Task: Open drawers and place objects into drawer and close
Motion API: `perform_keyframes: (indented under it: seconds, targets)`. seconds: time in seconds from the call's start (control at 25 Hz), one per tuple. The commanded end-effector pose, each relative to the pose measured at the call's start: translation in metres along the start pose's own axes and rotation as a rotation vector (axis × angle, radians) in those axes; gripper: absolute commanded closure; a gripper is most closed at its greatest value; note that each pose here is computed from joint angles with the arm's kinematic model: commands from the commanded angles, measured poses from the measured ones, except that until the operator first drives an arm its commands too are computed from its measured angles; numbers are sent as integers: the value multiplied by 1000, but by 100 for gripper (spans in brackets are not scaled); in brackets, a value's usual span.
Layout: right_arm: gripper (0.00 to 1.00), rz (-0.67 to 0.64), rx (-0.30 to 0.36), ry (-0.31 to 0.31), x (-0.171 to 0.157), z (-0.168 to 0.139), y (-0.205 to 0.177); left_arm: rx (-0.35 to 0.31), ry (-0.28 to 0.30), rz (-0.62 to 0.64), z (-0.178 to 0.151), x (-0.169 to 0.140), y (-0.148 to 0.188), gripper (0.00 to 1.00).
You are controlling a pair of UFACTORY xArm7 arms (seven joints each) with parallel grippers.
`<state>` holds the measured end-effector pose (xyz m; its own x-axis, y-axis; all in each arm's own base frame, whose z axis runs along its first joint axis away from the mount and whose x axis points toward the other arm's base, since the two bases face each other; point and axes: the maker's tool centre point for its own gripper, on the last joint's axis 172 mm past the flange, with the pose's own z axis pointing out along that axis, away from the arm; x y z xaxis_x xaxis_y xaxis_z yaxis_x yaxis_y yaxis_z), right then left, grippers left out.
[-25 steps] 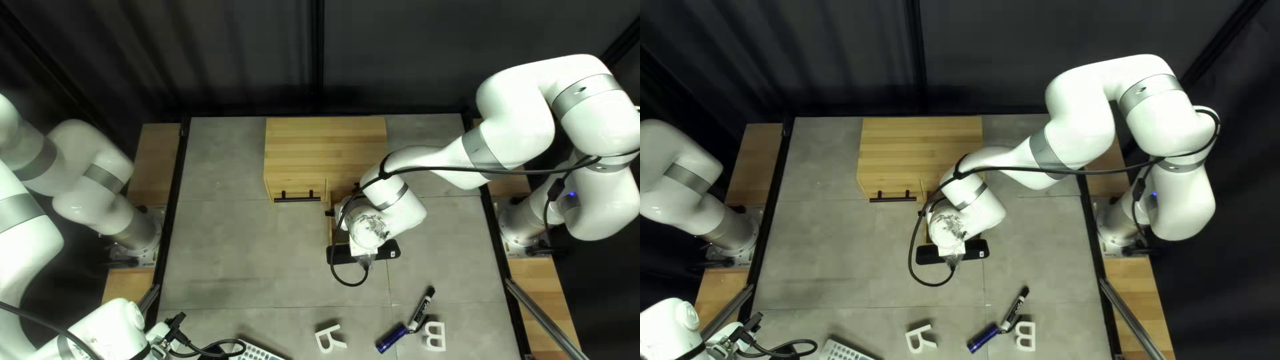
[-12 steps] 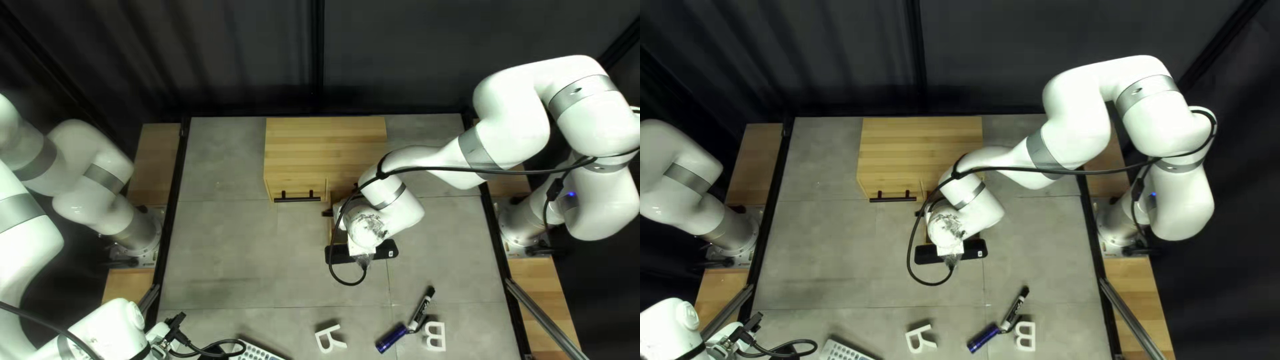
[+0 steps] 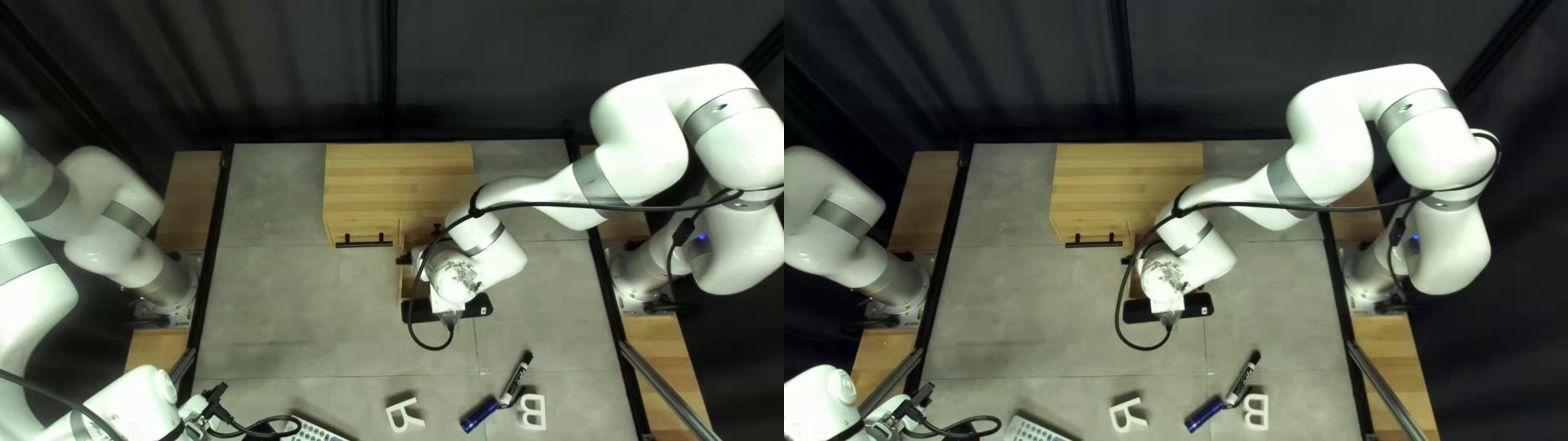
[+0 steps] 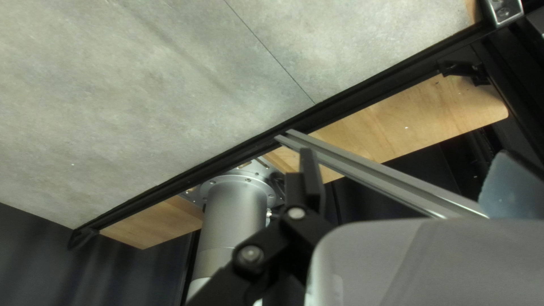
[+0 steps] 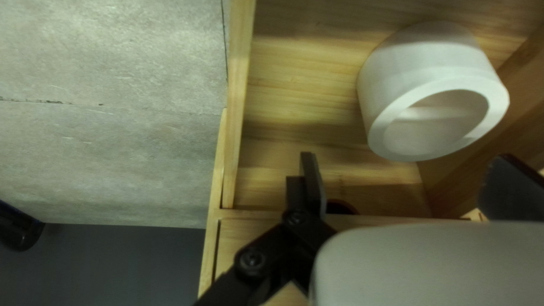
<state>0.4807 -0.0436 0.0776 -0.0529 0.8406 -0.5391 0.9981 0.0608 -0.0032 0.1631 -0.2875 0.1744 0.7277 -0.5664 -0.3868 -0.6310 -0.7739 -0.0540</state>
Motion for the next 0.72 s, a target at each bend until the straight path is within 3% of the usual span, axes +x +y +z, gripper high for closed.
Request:
perform_keyframes:
  seconds: [0.04,0.6,0.64,0.68,0.72]
  targets:
    - [98,8,0,0,4,-12,-4,0,0,0,0,0,0,0]
    - [92,83,49,21,33,-83,-9,0,0,0,0,0,0,0]
    - [75,80,53,26,37,-84,-7,0,0,0,0,0,0,0]
    - [27,72,56,32,40,-85,-6,0,0,0,0,0,0,0]
    - [16,64,58,36,43,-86,-4,0,0,0,0,0,0,0]
